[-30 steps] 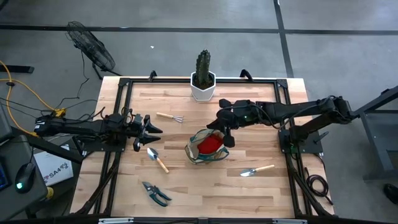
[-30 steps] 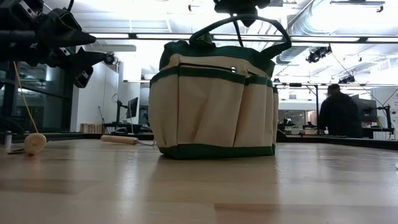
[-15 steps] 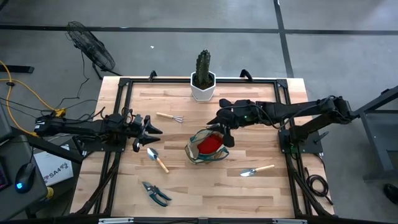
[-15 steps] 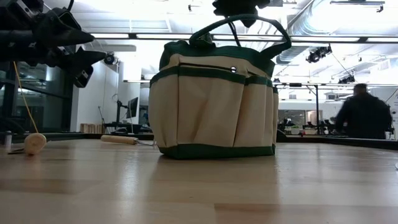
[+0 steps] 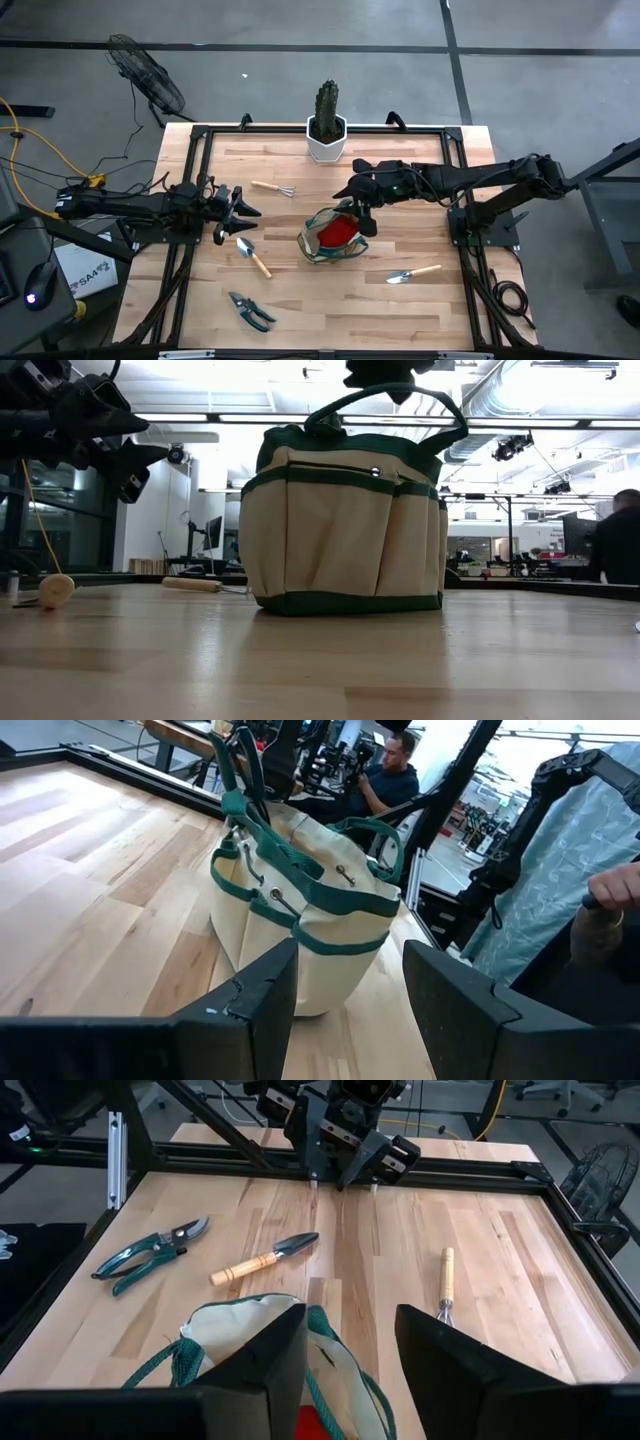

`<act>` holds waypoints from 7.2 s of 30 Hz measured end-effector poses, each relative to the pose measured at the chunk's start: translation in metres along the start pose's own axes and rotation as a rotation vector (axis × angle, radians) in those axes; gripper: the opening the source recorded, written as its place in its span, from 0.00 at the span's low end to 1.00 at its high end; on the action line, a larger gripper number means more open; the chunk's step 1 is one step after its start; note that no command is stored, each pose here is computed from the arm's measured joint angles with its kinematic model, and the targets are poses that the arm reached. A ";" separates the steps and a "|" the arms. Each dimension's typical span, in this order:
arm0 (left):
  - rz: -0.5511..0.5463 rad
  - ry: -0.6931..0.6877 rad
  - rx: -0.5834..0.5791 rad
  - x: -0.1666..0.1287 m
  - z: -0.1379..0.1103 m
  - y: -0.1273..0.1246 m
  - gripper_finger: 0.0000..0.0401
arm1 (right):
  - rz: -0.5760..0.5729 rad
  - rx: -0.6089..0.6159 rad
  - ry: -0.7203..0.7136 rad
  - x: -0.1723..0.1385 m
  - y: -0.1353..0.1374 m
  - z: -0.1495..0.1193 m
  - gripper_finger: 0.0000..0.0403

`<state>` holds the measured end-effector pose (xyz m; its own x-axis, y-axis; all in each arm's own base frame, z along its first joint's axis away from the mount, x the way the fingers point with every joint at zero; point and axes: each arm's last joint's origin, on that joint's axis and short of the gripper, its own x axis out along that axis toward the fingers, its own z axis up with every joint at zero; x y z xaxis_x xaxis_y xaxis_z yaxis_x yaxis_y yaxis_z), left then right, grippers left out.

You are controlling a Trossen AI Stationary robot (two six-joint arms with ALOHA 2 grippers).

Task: Pick & Place Garden tools in Gardening bag
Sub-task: Adjust the brown gardening bag

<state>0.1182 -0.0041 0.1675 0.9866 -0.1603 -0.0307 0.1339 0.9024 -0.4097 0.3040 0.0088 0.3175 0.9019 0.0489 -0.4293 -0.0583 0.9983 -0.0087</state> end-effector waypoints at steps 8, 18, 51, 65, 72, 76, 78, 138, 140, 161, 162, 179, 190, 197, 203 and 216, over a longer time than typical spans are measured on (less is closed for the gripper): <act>0.000 0.000 0.000 0.000 0.000 0.000 0.45 | -0.066 0.071 0.037 -0.014 -0.002 -0.001 0.36; -0.025 0.014 -0.001 0.000 -0.001 -0.001 0.45 | -0.207 0.161 0.247 -0.051 0.010 -0.019 0.36; -0.013 0.038 -0.015 0.000 -0.003 0.000 0.45 | -0.261 0.342 0.508 -0.041 0.055 -0.106 0.36; -0.003 0.061 -0.018 0.000 -0.005 0.001 0.45 | -0.142 0.559 0.668 -0.046 0.063 -0.114 0.36; 0.000 0.065 -0.018 0.000 -0.006 0.002 0.45 | -0.222 0.586 0.787 -0.059 0.074 -0.125 0.36; 0.010 0.079 -0.021 0.000 -0.007 0.002 0.45 | -0.265 0.582 0.832 -0.065 0.081 -0.133 0.36; 0.012 0.083 -0.022 0.000 -0.007 0.003 0.45 | -0.261 0.585 0.845 -0.067 0.085 -0.137 0.36; 0.012 -0.012 0.077 0.001 0.001 0.000 0.45 | -0.728 0.657 0.252 -0.004 0.066 -0.173 0.35; 0.006 0.000 0.075 0.002 0.000 0.001 0.45 | -0.735 0.650 0.275 0.002 0.063 -0.176 0.32; -0.069 0.173 0.065 0.035 -0.005 0.005 0.45 | -0.651 0.575 0.310 0.008 0.063 -0.183 0.01; -0.079 0.177 0.064 0.036 -0.005 0.005 0.45 | -0.642 0.582 0.296 0.009 0.063 -0.186 0.01; -0.105 0.166 0.185 0.064 -0.019 -0.014 0.45 | -0.648 0.607 0.141 0.007 0.057 -0.209 0.01; -0.130 0.273 0.217 0.098 -0.020 -0.016 0.45 | -0.627 0.581 0.095 0.010 0.057 -0.203 0.01; -0.194 0.282 0.210 0.110 -0.015 -0.020 0.45 | -0.641 0.580 0.079 0.013 0.050 -0.200 0.01; -0.297 0.313 0.197 0.118 -0.014 -0.024 0.45 | -0.625 0.581 0.049 0.017 0.042 -0.194 0.01; -0.479 0.388 0.242 0.170 -0.020 -0.027 0.45 | -0.633 0.581 0.051 0.019 0.030 -0.192 0.01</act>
<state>0.2803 -0.0638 0.1546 0.7132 -0.6581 -0.2411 0.6116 0.7524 -0.2445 0.2375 0.0336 0.1356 0.6692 -0.5105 -0.5399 0.6903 0.6959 0.1977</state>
